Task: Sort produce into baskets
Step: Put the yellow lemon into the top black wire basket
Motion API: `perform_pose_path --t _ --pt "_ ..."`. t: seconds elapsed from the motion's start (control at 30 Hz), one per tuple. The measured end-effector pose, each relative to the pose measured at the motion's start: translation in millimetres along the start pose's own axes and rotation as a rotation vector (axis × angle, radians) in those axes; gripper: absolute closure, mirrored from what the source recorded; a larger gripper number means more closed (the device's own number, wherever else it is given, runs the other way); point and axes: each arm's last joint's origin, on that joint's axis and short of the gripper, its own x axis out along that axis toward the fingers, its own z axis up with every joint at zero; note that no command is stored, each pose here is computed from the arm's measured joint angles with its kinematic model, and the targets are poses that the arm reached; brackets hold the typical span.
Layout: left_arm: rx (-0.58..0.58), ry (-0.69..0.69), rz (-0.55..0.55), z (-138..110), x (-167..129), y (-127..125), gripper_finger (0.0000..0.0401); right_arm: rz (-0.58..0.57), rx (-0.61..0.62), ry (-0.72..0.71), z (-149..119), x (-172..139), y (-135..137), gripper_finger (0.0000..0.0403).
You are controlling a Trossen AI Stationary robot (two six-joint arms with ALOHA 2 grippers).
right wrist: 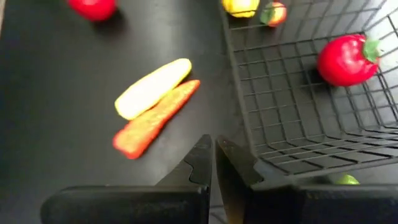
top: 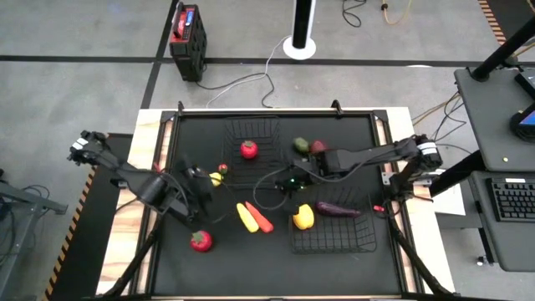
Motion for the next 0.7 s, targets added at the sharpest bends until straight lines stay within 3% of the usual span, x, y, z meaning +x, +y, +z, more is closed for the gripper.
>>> perform_pose_path --t 0.1,0.2,0.3,0.4,0.53,0.7 --pt "-0.032 0.033 0.064 2 -10 14 0.017 0.023 -0.027 -0.007 -2 -2 13 0.039" --pt "-0.008 0.185 0.031 -8 -11 18 0.017 0.043 -0.053 -0.002 -5 -3 24 0.039" --pt "-0.031 0.284 0.076 -25 -4 20 0.017 0.061 -0.077 -0.002 -8 -4 35 0.039" --pt "-0.101 0.295 0.098 -43 7 16 0.017 0.071 -0.095 -0.001 -10 -5 43 0.039" --pt "-0.203 0.275 0.034 -66 25 4 0.017 0.038 -0.112 -0.009 -12 -7 49 0.039" --pt "-0.414 0.19 0.051 -89 47 -3 0.0178 0.036 -0.107 -0.011 -12 -8 49 0.039"
